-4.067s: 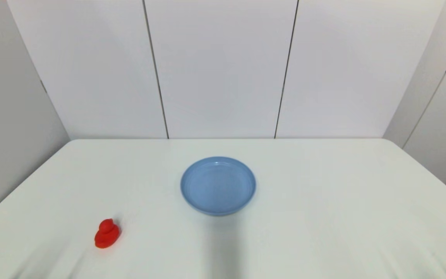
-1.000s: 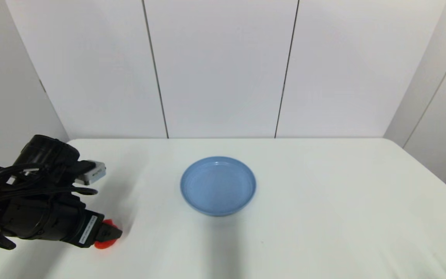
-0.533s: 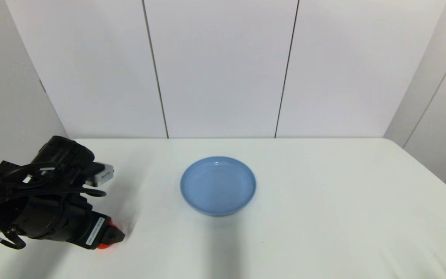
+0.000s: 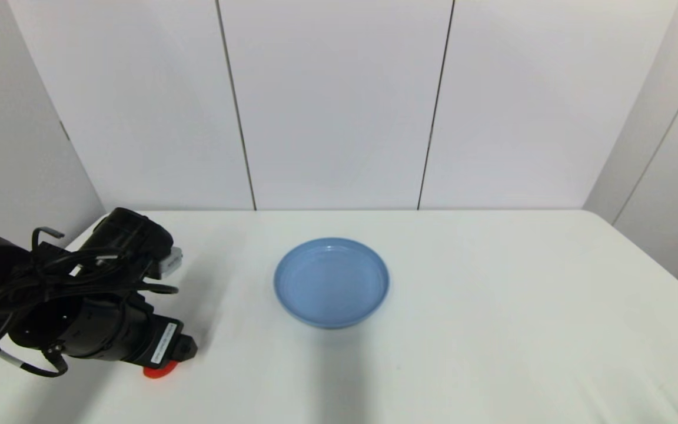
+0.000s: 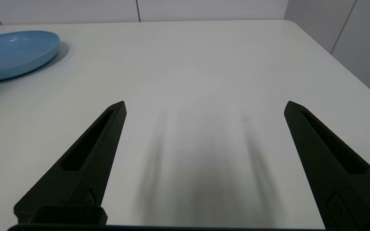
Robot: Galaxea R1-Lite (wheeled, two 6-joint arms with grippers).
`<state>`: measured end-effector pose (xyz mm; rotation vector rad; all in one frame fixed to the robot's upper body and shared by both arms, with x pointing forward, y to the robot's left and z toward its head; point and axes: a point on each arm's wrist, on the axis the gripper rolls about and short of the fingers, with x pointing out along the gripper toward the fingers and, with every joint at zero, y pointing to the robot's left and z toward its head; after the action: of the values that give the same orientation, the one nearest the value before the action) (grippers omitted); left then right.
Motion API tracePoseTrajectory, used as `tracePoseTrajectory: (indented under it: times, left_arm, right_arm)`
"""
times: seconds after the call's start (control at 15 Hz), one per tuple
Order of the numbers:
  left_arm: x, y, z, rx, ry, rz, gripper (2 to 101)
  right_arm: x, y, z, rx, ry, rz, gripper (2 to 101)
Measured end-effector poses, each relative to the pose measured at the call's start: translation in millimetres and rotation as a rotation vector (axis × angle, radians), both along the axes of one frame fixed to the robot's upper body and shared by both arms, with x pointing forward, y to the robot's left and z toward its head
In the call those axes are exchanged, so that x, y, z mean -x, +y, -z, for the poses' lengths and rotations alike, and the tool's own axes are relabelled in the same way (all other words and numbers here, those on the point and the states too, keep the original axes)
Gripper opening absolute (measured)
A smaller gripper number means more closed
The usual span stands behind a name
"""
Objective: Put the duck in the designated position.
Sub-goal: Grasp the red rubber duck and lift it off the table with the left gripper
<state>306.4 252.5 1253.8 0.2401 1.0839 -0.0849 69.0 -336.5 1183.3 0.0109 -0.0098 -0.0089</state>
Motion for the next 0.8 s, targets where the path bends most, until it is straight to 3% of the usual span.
tracePoseTrajectory:
  times: [0.4, 0.8]
  left_arm:
    - [4.0, -0.5, 4.1, -0.002, 0.051, -0.062, 97.9]
    - [4.7, -9.5, 2.2, 0.010, -0.005, -0.194, 97.9]
  right_arm:
    - [0.0, 0.0, 0.0, 0.000, 0.000, 0.000, 97.3]
    - [0.0, 0.0, 0.0, 0.000, 0.000, 0.000, 97.3]
